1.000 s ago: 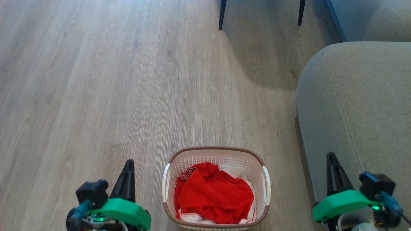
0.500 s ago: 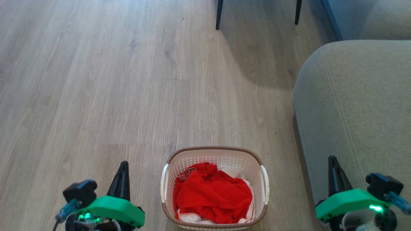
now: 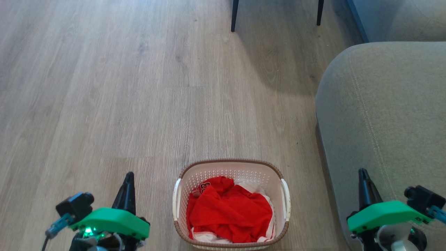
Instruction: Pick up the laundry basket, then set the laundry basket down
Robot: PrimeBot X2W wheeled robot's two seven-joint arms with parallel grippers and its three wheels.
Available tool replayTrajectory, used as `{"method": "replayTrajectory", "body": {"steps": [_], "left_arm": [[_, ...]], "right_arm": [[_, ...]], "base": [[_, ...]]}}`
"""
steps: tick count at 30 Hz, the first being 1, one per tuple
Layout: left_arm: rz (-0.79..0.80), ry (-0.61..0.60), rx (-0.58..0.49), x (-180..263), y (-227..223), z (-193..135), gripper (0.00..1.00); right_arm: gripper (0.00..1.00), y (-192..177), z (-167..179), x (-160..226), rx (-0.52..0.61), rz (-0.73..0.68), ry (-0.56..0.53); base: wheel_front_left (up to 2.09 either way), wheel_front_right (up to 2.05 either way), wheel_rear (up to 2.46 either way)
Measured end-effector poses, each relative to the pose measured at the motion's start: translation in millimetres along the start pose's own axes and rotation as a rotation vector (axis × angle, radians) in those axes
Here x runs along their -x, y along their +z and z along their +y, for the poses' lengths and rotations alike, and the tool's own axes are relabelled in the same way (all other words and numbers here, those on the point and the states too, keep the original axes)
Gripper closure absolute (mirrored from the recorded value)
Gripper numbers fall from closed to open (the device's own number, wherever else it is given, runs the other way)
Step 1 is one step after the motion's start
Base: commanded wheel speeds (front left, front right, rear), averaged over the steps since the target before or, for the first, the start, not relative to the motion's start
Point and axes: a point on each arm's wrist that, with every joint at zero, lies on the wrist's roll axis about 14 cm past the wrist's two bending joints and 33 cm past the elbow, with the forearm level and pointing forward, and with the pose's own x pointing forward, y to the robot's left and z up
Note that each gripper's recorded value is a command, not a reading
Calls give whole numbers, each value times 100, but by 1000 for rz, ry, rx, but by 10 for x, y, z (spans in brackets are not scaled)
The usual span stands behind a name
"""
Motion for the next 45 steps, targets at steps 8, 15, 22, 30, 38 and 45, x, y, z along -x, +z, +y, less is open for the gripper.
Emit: {"method": "replayTrajectory", "body": {"steps": [8,15,22,30,38,45], "left_arm": [[11,10,88,-15,-7,26,100],[10,12,165,-64,36,32,100],[23,20,242,-75,25,56,100],[26,34,331,-89,36,96,100],[29,23,417,-138,67,75,100],[25,28,497,-158,99,106,100]], "right_arm": [[100,-1,-83,15,-90,6,-33],[100,26,-109,-10,-168,2,-45],[100,34,-153,-10,-245,1,-63],[100,52,-224,3,-335,-5,-87],[100,95,-236,-30,-423,-12,-89],[100,84,-284,-14,-500,-9,-105]], "base": [[0,0,0],[0,0,0],[0,0,0],[0,0,0],[0,0,0],[0,0,0]]}}
